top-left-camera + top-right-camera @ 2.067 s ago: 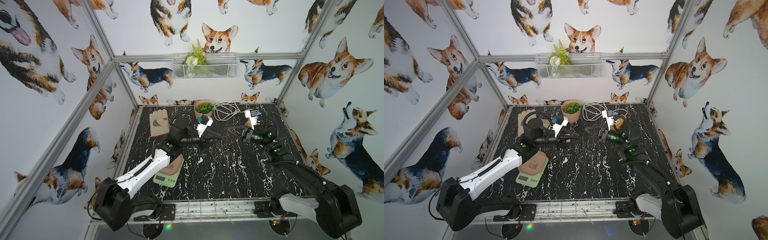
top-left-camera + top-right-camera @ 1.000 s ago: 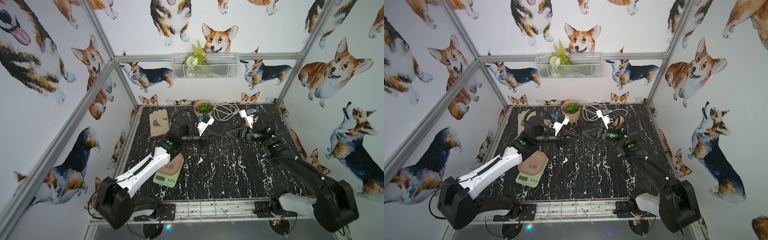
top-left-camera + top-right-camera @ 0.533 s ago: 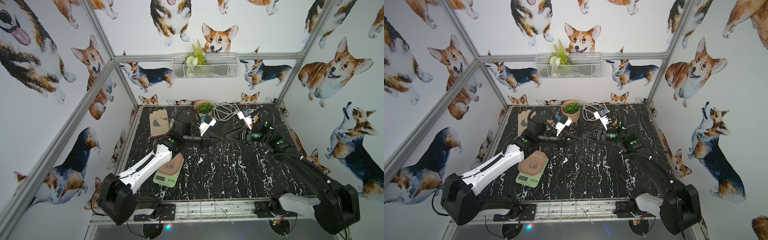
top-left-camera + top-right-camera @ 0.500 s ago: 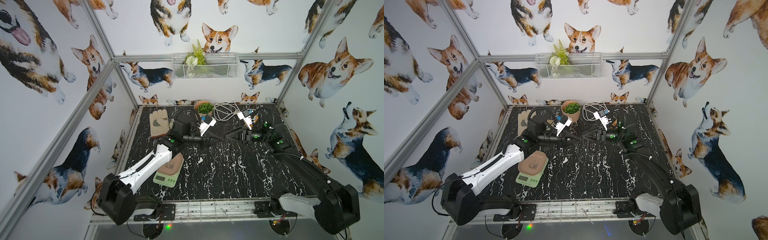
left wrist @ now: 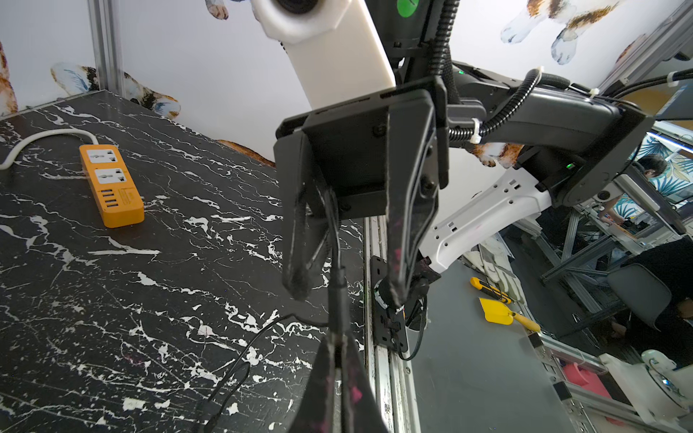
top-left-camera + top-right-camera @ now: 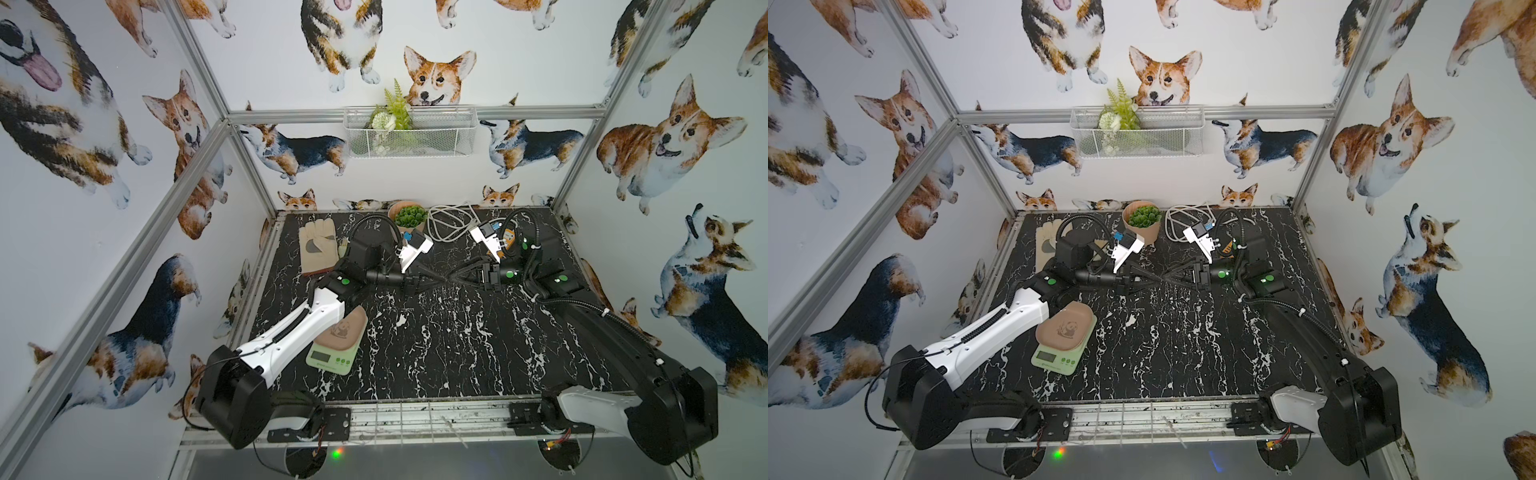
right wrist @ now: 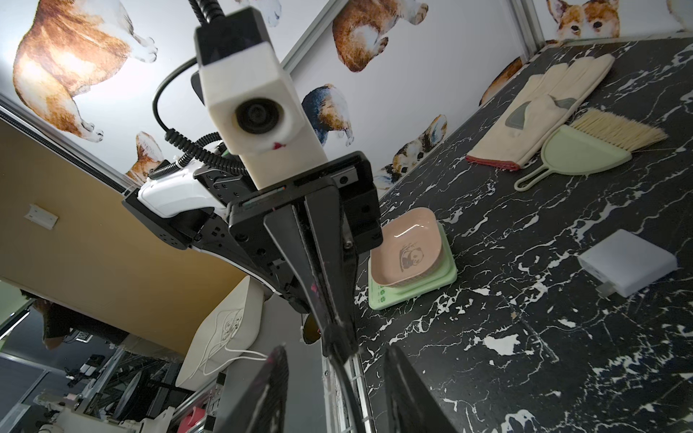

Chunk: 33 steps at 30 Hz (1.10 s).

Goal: Charge the electronic scale
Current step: Pick up the charging cable from the center of the board.

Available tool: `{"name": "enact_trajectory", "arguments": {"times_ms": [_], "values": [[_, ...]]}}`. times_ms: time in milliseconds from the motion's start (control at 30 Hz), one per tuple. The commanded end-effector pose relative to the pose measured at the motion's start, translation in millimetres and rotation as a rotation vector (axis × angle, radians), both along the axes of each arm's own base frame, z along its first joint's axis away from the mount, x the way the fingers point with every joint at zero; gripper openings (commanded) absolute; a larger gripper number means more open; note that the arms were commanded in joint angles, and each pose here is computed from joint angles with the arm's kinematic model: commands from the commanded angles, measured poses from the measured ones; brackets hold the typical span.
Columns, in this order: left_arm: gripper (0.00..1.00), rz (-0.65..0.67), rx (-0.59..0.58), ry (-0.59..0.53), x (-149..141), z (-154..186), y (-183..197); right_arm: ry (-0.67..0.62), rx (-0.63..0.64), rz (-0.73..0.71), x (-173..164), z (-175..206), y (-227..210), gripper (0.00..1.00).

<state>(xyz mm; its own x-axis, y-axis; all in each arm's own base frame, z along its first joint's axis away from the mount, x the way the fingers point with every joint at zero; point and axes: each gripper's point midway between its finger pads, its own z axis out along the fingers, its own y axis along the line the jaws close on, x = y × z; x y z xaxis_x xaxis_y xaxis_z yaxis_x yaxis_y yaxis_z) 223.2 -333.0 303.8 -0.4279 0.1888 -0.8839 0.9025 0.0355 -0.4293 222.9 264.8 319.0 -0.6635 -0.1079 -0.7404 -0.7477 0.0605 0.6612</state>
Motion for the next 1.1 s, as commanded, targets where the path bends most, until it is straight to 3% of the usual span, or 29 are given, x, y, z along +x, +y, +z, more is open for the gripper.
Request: {"name": "enact_trajectory", "arguments": {"times_ms": [0, 467, 667, 733, 800, 900, 1067], "values": [[0.03, -0.03, -0.021, -0.01, -3, 7, -2, -0.034, 0.02, 0.054, -8, 7, 3, 0.42], [0.03, -0.042, -0.02, 0.007, -3, 5, -4, -0.038, 0.022, 0.065, -8, 5, 5, 0.28], [0.06, -0.055, -0.016, 0.023, -4, 2, -6, -0.044, 0.021, 0.045, -4, 6, 5, 0.12], [0.18, -0.061, -0.014, 0.031, -4, 0, -7, -0.043, 0.021, 0.045, -5, 5, 5, 0.07], [0.47, -0.056, -0.008, 0.032, -3, -2, -7, -0.044, 0.022, 0.045, -5, 6, 5, 0.02], [0.72, -0.004, 0.017, 0.007, 4, -7, -3, -0.043, 0.021, 0.043, -6, 5, 4, 0.0], [0.79, 0.214, 0.094, 0.004, 39, -22, 13, -0.036, -0.032, -0.084, 10, -6, -8, 0.0]]}}
